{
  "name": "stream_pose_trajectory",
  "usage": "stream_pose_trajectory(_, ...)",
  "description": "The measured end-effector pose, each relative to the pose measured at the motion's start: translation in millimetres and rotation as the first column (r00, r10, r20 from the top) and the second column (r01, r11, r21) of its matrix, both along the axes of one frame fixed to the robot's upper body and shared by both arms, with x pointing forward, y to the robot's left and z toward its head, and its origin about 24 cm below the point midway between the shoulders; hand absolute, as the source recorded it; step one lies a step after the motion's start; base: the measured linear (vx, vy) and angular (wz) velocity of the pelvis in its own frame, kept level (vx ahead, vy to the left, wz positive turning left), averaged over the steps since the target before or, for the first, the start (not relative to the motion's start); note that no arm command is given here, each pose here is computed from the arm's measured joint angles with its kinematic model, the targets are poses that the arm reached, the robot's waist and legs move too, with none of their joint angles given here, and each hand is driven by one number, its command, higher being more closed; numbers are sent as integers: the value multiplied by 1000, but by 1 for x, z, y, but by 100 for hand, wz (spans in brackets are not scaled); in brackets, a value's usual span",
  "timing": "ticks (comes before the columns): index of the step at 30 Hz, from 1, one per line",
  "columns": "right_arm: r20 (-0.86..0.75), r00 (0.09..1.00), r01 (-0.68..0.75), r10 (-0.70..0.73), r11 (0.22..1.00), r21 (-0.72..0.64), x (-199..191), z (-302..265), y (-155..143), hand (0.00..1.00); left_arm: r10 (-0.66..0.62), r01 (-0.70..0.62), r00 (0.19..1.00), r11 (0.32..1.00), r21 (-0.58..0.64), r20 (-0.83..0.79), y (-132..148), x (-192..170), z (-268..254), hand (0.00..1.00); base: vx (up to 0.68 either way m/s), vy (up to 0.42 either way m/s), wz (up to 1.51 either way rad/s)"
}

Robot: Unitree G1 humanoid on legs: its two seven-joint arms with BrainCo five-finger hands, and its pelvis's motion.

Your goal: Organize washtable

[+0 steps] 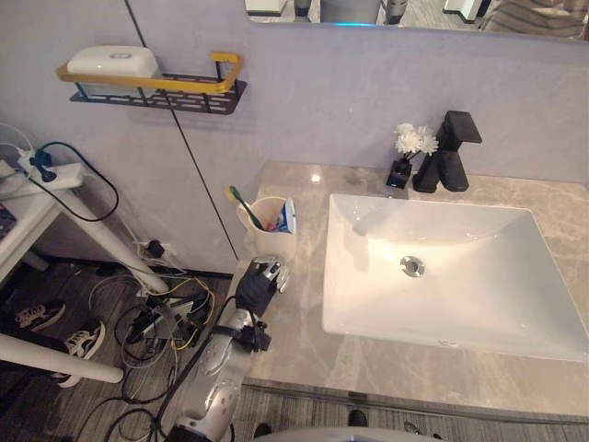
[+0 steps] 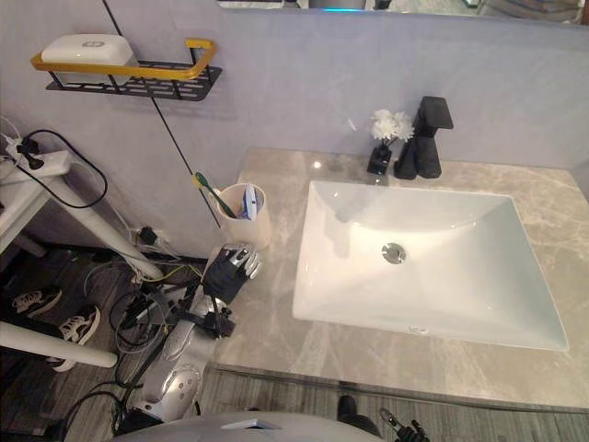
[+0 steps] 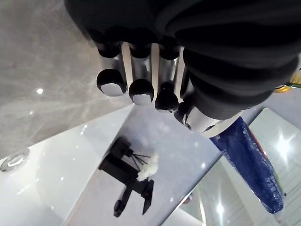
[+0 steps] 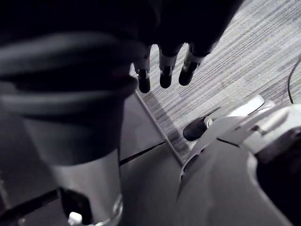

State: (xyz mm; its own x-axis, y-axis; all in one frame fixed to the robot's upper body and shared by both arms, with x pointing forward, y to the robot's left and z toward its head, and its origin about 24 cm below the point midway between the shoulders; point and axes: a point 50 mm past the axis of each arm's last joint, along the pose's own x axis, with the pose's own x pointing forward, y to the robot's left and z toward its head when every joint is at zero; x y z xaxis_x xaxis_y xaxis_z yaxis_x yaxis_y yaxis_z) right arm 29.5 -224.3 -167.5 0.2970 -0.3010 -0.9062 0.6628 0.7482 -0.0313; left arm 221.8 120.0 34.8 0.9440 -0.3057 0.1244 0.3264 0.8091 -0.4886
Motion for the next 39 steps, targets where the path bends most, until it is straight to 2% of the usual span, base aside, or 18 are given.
stream_pose_trajectory(17,15,1000,13,-13,1000,9,0,0,-2,0,4,-8,998,997,72,56,2,13,10,100,12,0,-4)
stream_pose_trajectory(33,38,999,5,-6,1000,16,3,2,-3,0,-61,26,986,975,222,154,4,29,29,100,10,1,-9)
stream_pose_trajectory(36,112,994,-16,16,1000,-3,18,7,-8,0,-65,15,978,969,245,200,6,40,41,100,-46,16,-25)
stream_pose_trajectory(39,112,993,-18,18,1000,-3,17,7,-9,0,-61,9,978,967,254,198,7,43,41,100,-15,4,-8)
